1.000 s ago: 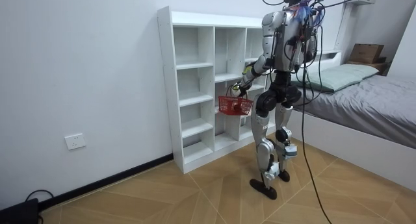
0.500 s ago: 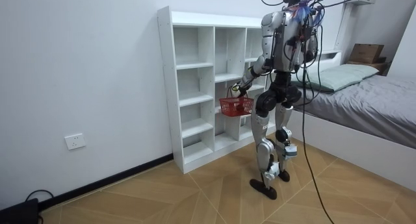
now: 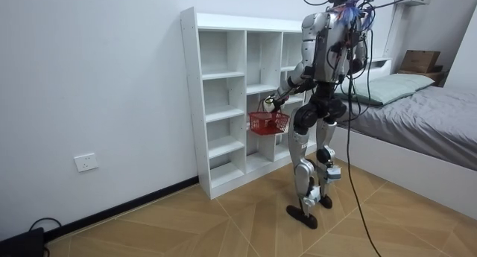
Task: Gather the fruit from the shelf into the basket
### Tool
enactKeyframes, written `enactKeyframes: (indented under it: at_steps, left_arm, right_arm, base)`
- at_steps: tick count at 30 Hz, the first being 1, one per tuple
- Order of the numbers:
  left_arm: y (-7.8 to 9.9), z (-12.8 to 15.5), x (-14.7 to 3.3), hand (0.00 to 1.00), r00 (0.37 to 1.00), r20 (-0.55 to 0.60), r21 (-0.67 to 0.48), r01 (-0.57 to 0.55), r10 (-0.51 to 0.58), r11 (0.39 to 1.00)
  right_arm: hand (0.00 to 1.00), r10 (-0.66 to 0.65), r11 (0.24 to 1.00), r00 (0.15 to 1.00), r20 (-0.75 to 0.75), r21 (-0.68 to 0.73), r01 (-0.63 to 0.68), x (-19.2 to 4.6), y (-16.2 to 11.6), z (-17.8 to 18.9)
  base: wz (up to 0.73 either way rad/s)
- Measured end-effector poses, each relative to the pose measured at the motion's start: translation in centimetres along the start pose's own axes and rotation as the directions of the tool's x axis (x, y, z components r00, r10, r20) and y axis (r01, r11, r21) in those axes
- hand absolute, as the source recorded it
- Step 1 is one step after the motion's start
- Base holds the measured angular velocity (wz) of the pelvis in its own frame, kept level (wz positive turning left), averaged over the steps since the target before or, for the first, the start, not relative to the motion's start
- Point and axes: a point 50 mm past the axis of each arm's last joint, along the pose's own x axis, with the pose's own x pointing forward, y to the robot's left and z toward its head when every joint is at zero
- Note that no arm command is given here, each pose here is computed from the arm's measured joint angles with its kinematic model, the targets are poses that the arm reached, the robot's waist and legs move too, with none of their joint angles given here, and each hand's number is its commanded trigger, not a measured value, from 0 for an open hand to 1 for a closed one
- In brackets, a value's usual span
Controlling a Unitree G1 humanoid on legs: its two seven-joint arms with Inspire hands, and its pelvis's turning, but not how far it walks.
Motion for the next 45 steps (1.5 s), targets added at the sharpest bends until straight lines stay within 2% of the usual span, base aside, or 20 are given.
enactKeyframes:
  at_steps: [11,30,39,45]
  left_arm:
    - [-0.9,0.0,0.1,1.0,1.0,0.001,-0.043,0.018,-0.018,0.999]
    - [-1.4,0.0,0.1,1.0,0.999,0.004,-0.032,0.049,-0.049,0.998]
    - [-1.5,0.0,0.1,1.0,0.999,0.003,-0.034,0.049,-0.048,0.998]
    - [-2.2,-0.2,0.0,1.0,0.997,-0.003,-0.023,0.072,-0.072,0.997]
  right_arm:
    - [1.0,0.009,1.0,1.0,0.012,0.009,-0.009,0.2,0.6,0.4]
    - [1.0,0.092,0.996,0.996,-0.016,0.002,-0.092,0.2,1.6,-0.1]
    - [1.0,0.116,0.993,0.993,0.016,-0.02,-0.116,0.9,1.8,1.0]
    - [1.0,0.149,0.988,0.989,0.017,-0.046,-0.148,0.8,2.5,1.1]
  base:
    - [-0.03]
    - [0.0]
    - [0.0]
    - [0.02]
